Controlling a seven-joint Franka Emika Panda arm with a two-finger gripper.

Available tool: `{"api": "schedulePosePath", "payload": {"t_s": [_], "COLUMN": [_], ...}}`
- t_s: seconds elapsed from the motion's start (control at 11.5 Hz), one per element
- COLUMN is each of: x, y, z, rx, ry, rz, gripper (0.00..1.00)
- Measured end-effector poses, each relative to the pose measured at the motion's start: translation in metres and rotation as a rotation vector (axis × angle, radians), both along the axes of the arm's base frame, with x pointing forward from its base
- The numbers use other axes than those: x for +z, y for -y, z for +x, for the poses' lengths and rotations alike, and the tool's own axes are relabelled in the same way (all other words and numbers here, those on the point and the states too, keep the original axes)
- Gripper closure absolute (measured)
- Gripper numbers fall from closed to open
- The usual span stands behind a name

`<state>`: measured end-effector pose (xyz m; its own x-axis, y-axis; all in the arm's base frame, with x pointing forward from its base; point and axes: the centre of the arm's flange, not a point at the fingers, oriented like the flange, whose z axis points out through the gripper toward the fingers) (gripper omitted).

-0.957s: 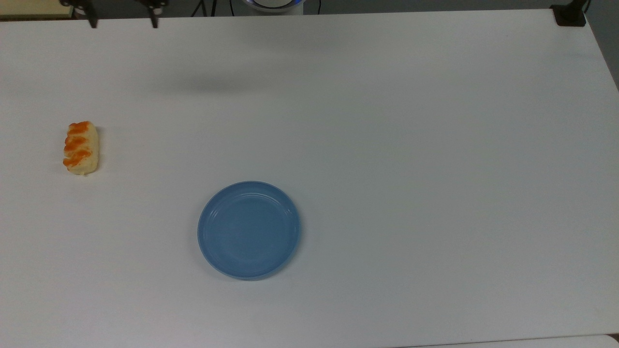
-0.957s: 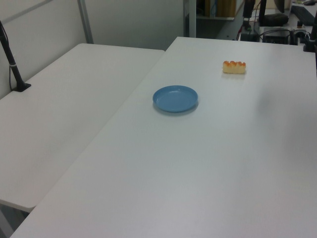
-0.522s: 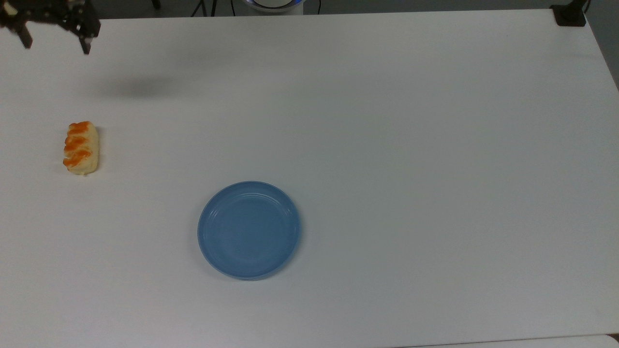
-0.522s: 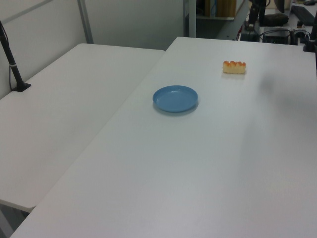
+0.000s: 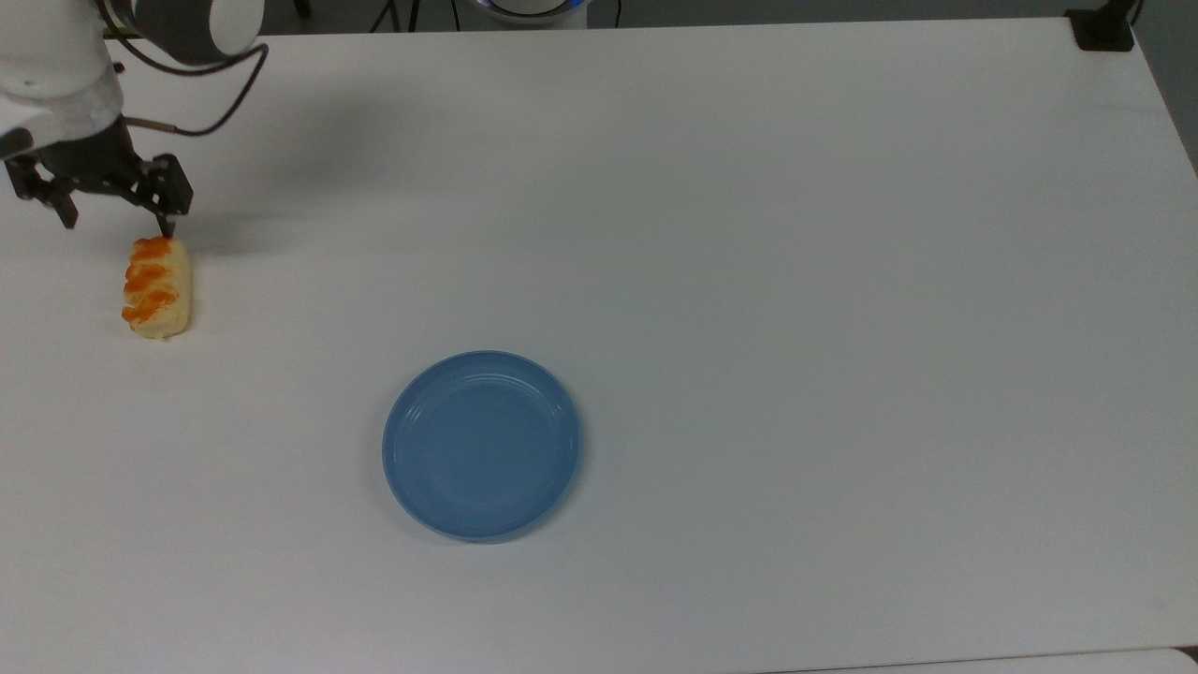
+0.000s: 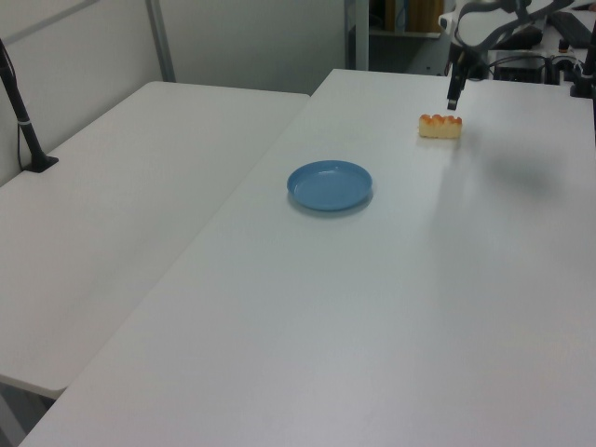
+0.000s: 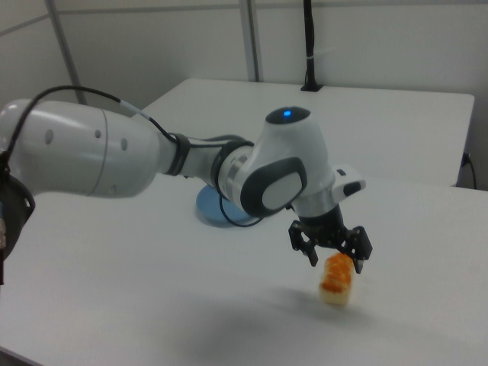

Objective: Put the bread onto the plate
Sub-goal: 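Lower the gripper and close it around the bread roll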

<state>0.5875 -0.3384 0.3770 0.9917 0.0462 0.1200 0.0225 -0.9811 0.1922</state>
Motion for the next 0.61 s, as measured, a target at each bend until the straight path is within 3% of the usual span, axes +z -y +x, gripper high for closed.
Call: {"api": "schedulePosePath", "payload": {"t_s": [0.26, 0.43, 0.52, 0.61], "x": [-0.04, -0.053, -0.055, -0.055], "y": [-0.003, -0.003, -0.002, -0.003], "z": [-0.002, -0.002, -0.002, -0.002], "rx": [-0.005, -0.02, -0.043, -0.062], "ry": [0.043, 0.053, 0.063, 0.071], "rz": [0.004, 0.016, 0.032, 0.044], "gripper": [0.0, 0.06, 0.12, 0.29]}}
